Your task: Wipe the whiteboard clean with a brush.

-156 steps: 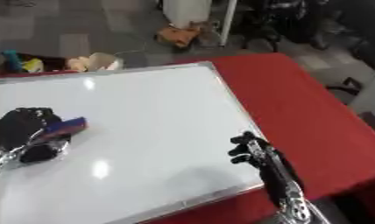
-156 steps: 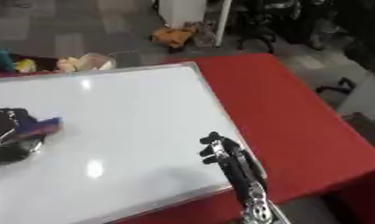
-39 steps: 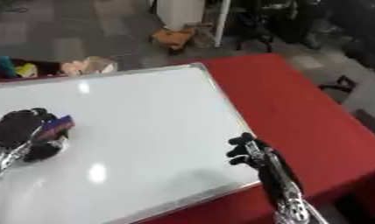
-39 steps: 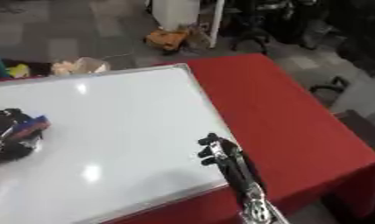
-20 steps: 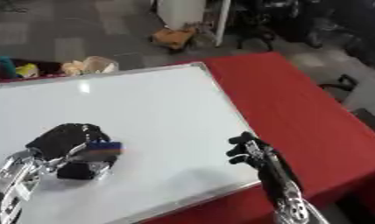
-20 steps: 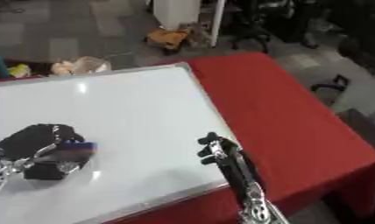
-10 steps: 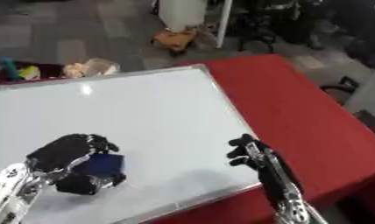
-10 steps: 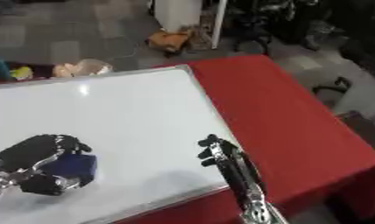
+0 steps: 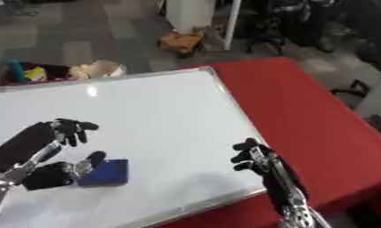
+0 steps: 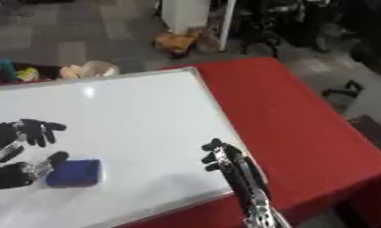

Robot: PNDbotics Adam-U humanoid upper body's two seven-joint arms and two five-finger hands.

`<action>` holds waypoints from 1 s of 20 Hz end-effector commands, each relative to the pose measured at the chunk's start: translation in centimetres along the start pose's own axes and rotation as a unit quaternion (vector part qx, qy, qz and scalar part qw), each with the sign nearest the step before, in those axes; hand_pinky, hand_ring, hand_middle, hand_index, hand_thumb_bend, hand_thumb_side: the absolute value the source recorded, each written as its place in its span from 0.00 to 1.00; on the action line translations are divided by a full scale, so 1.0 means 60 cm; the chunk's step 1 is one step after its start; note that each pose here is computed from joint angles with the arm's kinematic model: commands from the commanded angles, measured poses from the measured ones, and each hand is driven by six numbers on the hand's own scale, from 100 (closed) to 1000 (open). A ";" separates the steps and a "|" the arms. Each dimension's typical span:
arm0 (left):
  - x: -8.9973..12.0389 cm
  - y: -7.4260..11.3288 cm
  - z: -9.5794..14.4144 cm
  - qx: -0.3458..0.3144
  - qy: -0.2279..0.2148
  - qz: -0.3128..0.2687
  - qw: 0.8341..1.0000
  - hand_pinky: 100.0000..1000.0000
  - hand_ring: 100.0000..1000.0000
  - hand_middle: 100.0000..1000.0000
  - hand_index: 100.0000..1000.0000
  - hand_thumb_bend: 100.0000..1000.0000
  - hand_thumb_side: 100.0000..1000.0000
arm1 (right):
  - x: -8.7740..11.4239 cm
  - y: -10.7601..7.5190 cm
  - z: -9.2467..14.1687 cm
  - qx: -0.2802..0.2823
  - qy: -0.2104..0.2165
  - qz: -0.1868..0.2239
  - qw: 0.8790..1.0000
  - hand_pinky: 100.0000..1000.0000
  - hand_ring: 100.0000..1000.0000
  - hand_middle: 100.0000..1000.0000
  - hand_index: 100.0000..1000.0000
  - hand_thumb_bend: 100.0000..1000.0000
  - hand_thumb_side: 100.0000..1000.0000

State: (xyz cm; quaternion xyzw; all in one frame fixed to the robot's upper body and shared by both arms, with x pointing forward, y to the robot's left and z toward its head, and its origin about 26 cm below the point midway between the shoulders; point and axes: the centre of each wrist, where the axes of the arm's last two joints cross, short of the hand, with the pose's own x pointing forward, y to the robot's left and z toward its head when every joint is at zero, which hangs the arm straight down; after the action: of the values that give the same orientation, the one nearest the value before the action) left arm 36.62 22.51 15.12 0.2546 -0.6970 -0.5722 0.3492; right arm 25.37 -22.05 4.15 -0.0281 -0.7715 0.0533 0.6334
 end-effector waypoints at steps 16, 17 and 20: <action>-0.036 0.067 0.058 0.081 0.057 0.134 0.986 0.51 0.46 0.48 0.90 0.27 0.76 | 0.004 -0.009 -0.002 -0.007 -0.007 0.007 1.000 0.56 0.60 0.42 0.65 0.00 0.86; -0.039 0.069 0.060 0.083 0.057 0.141 0.985 0.51 0.46 0.48 0.90 0.28 0.75 | 0.004 -0.010 -0.002 -0.008 -0.007 0.007 1.000 0.56 0.60 0.42 0.65 0.00 0.86; -0.044 0.073 0.066 0.089 0.060 0.155 0.982 0.52 0.47 0.49 0.91 0.30 0.72 | 0.004 -0.010 -0.001 -0.008 -0.006 0.008 1.000 0.56 0.60 0.42 0.65 0.00 0.86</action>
State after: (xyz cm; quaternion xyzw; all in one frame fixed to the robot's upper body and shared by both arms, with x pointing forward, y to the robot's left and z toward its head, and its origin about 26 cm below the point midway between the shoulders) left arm 35.54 27.15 17.26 0.1979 -0.7484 -0.4364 0.4587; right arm 25.38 -22.17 4.05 -0.0313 -0.7716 0.0501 0.6333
